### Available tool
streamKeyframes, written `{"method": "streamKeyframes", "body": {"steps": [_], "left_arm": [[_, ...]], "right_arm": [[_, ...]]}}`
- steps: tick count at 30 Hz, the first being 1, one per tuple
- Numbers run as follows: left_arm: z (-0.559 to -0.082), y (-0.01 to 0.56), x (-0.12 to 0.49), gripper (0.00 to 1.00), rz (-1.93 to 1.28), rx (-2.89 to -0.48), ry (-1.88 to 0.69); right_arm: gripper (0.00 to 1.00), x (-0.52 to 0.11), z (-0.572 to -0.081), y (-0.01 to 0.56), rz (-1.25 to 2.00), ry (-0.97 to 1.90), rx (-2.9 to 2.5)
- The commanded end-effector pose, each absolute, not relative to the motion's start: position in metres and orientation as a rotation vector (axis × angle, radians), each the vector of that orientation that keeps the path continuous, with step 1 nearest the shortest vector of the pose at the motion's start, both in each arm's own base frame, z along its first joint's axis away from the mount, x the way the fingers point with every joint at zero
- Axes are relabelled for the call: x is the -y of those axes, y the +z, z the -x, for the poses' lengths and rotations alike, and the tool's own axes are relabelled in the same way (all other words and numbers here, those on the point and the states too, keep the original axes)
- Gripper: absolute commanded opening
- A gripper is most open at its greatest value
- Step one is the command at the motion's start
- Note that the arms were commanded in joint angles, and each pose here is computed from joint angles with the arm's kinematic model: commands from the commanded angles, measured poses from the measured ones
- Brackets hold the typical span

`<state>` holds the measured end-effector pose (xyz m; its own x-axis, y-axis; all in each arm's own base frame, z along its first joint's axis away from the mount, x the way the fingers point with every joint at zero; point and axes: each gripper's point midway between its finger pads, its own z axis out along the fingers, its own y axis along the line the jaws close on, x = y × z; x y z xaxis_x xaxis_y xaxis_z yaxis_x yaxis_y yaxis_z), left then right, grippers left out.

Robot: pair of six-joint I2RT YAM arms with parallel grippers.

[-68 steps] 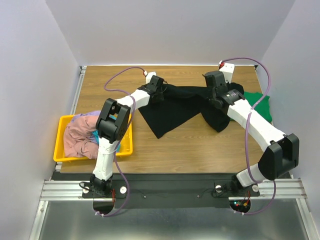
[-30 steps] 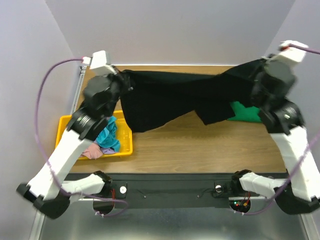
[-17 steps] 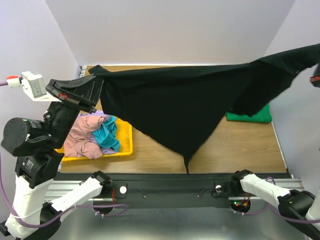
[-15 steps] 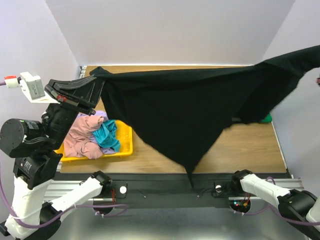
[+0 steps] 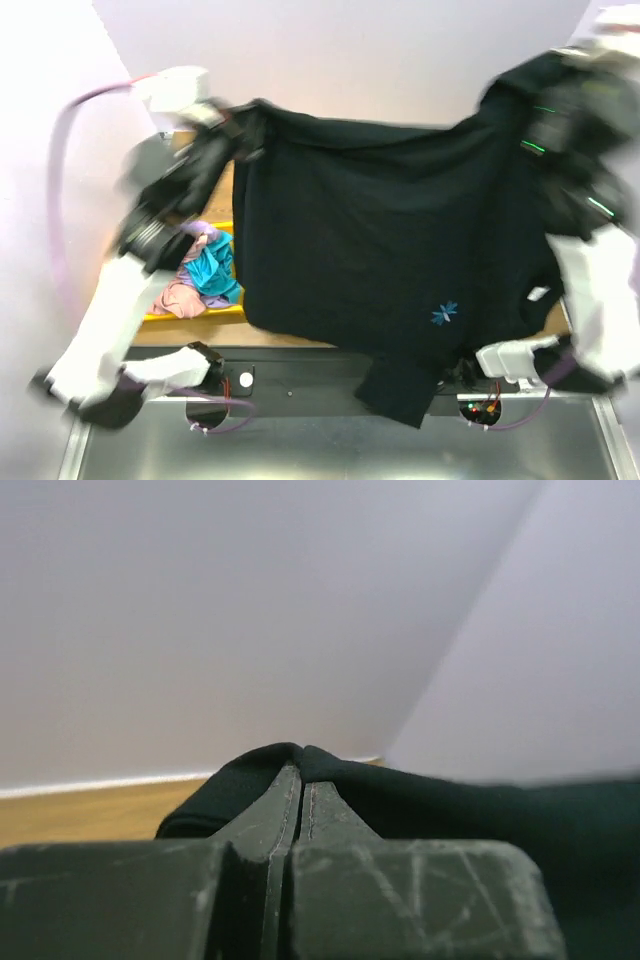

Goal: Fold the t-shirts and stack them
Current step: Flatten the tshirt out

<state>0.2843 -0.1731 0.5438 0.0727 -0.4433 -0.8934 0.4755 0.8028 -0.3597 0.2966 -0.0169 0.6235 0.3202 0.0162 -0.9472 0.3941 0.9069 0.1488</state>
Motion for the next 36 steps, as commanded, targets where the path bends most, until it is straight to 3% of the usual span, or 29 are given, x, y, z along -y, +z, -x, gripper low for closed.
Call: {"method": "streamKeyframes", "body": {"steps": [1, 3, 6, 7, 9, 10, 11, 18, 26, 36], "left_arm": [[-0.414, 0.409, 0.203, 0.0, 0.057, -1.663, -0.498], [-0.469, 0.35, 0.206, 0.0, 0.085, -1.787, -0.48], [-0.515, 0.313, 0.219, 0.0, -0.011, -1.839, -0.531], [-0.535, 0.267, 0.229, 0.0, -0.044, -1.911, -0.555], [-0.562, 0.265, 0.238, 0.0, -0.072, -1.88, -0.611], [-0.58, 0.223, 0.239, 0.0, -0.087, -1.942, -0.607], [-0.59, 0.212, 0.238, 0.0, -0.078, -1.954, -0.598], [-0.66, 0.177, 0.217, 0.0, -0.03, -1.937, -0.64], [-0.693, 0.16, 0.195, 0.03, 0.004, -1.827, -0.793], [-0.699, 0.15, 0.185, 0.03, 0.055, -1.817, -0.885]], "right_arm": [[0.0, 0.017, -0.381, 0.544, -0.423, -0.49, -1.386], [0.0, 0.021, -0.426, 0.491, -0.428, -0.525, -1.475], [0.0, 0.027, -0.467, 0.437, -0.425, -0.56, -1.56], [0.0, 0.023, -0.491, 0.407, -0.399, -0.57, -1.609], [0.01, 0.019, -0.519, 0.373, -0.362, -0.553, -1.665], [0.0, 0.022, -0.53, 0.365, -0.372, -0.554, -1.67], [0.01, 0.018, -0.553, 0.326, -0.34, -0.58, -1.735], [0.0, 0.019, -0.624, 0.231, -0.302, -0.654, -1.839], [0.0, 0.017, -0.648, 0.201, -0.301, -0.643, -1.853], [0.0, 0.008, -0.625, 0.217, -0.279, -0.537, -1.874]]}}
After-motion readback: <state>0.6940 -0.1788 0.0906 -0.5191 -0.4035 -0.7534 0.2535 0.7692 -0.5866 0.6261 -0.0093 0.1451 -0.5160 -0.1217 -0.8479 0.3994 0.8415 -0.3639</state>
